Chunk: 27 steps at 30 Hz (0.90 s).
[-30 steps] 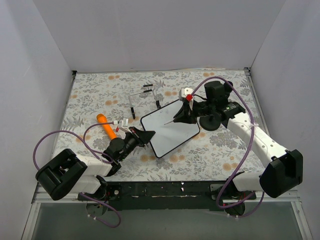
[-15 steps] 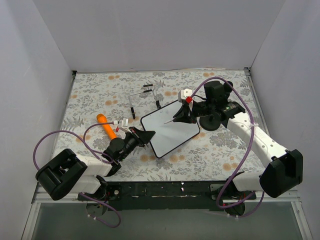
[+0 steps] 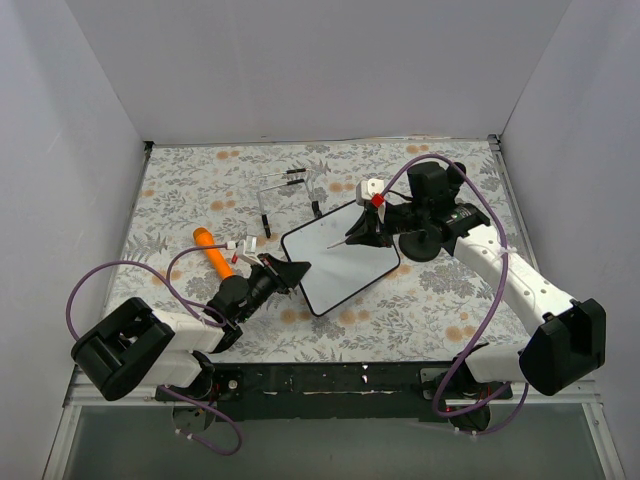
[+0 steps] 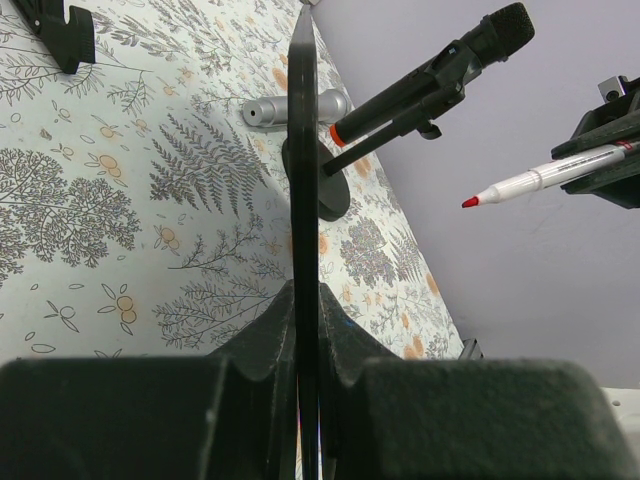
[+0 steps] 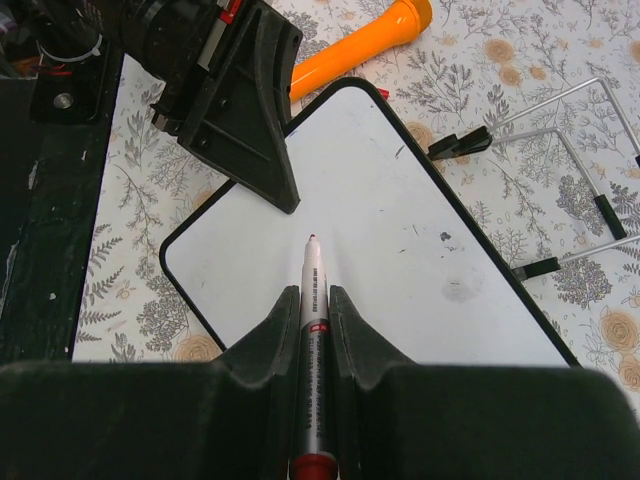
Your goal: Write a sentence on the whiteboard
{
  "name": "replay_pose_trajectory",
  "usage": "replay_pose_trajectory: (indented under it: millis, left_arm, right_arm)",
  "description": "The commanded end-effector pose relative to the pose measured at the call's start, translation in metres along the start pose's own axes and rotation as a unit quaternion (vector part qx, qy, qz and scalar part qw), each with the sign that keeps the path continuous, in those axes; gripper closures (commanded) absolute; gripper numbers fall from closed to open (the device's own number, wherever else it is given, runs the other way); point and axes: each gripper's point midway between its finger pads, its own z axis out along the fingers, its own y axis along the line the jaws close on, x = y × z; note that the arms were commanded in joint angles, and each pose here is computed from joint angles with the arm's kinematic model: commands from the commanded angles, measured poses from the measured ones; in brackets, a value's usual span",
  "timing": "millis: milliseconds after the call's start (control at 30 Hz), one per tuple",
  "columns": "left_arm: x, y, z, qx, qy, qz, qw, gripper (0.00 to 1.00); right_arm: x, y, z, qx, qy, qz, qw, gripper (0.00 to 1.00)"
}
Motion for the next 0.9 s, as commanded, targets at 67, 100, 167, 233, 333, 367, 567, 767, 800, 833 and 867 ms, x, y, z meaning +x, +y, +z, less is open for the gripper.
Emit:
replay_pose_trajectory:
  millis: [67, 100, 167, 233, 333, 367, 567, 767, 800, 833, 867]
  left_arm:
    - [-0.018, -0.028, 0.000, 0.051, -0.033, -0.007, 0.998, 1.00]
    - [-0.017, -0.027, 0.000, 0.051, -0.031, -0.007, 0.998, 1.00]
    - [-0.017, -0.028, 0.000, 0.052, -0.031, -0.007, 0.998, 1.00]
    - [-0.016, -0.028, 0.000, 0.052, -0.031, -0.006, 0.998, 1.00]
    - [-0.017, -0.029, 0.000, 0.054, -0.031, -0.005, 0.998, 1.00]
    - [-0.016, -0.028, 0.000, 0.053, -0.031, -0.005, 0.998, 1.00]
    - [-0.016, -0.028, 0.000, 0.054, -0.030, -0.003, 0.998, 1.00]
    - [-0.016, -0.027, -0.001, 0.053, -0.030, -0.003, 0.998, 1.00]
    - [-0.016, -0.027, -0.001, 0.053, -0.031, -0.003, 0.998, 1.00]
    - [-0.016, -0.028, -0.002, 0.054, -0.031, -0.003, 0.998, 1.00]
    - [-0.017, -0.028, -0.002, 0.055, -0.031, -0.003, 0.998, 1.00]
  right_arm:
    - [-0.014, 0.002, -0.002, -0.005, -0.019, -0.027, 0.999, 0.99]
    - [-0.014, 0.002, -0.002, -0.004, -0.019, -0.026, 0.999, 0.99]
    - [-0.014, 0.003, -0.002, -0.006, -0.019, -0.026, 0.999, 0.99]
    - [-0.013, 0.004, -0.002, -0.006, -0.019, -0.025, 0.999, 0.99]
    - [-0.012, 0.005, -0.002, -0.009, -0.020, -0.022, 1.000, 0.99]
    - [-0.013, 0.006, -0.002, -0.009, -0.022, -0.024, 0.999, 0.99]
    - [-0.010, 0.008, -0.001, -0.012, -0.022, -0.019, 1.000, 0.99]
    - [-0.015, 0.012, -0.003, -0.018, -0.030, -0.017, 0.999, 0.99]
    - [-0.016, 0.013, -0.003, -0.018, -0.031, -0.017, 0.999, 0.99]
    - [-0.017, 0.013, -0.003, -0.019, -0.032, -0.017, 0.999, 0.99]
    - [-0.017, 0.014, -0.004, -0.020, -0.033, -0.016, 0.999, 0.99]
